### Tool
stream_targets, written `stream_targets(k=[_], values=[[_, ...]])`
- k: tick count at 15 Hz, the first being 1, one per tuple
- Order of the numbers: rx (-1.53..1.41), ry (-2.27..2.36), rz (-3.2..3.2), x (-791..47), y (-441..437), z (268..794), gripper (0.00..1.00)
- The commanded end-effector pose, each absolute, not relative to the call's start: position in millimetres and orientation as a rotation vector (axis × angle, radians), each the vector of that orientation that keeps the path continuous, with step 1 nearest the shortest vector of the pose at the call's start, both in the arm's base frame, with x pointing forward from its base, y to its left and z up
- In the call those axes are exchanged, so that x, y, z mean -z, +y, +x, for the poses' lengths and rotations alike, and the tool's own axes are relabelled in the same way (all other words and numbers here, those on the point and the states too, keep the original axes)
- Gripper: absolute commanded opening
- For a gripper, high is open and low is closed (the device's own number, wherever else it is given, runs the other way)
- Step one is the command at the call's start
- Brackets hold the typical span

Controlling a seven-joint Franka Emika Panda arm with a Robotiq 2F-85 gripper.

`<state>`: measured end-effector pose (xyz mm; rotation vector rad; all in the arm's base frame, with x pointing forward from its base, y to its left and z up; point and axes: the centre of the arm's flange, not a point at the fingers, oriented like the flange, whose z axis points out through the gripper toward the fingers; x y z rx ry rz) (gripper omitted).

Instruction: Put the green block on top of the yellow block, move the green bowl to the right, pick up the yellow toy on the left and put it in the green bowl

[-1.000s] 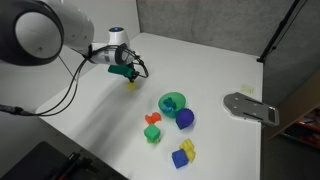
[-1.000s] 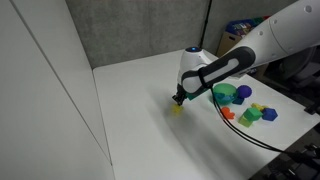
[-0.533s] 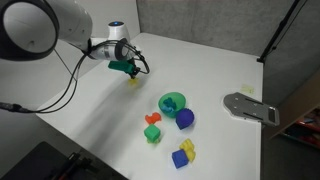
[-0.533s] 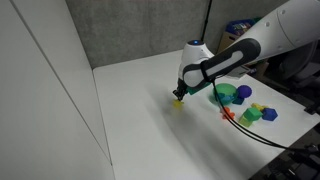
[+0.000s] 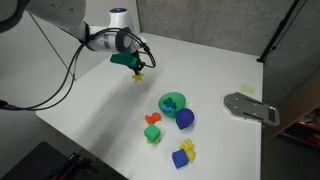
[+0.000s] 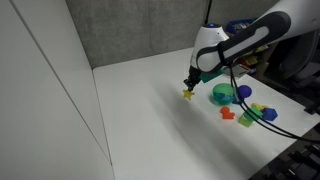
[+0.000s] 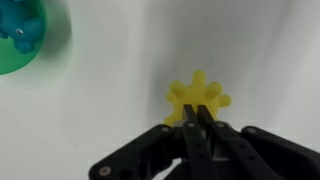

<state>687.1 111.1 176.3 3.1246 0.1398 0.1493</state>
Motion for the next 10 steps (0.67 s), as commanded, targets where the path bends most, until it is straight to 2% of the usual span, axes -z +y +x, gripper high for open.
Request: stream_targets(k=[1,7,10], values=[[-0.15,0.132,3.111,-219,71,652,0.03],[-0.14,0.088,3.08,-253,26,617,0.03],[-0.164,0.001,3.044,-259,-2,616,0.03]])
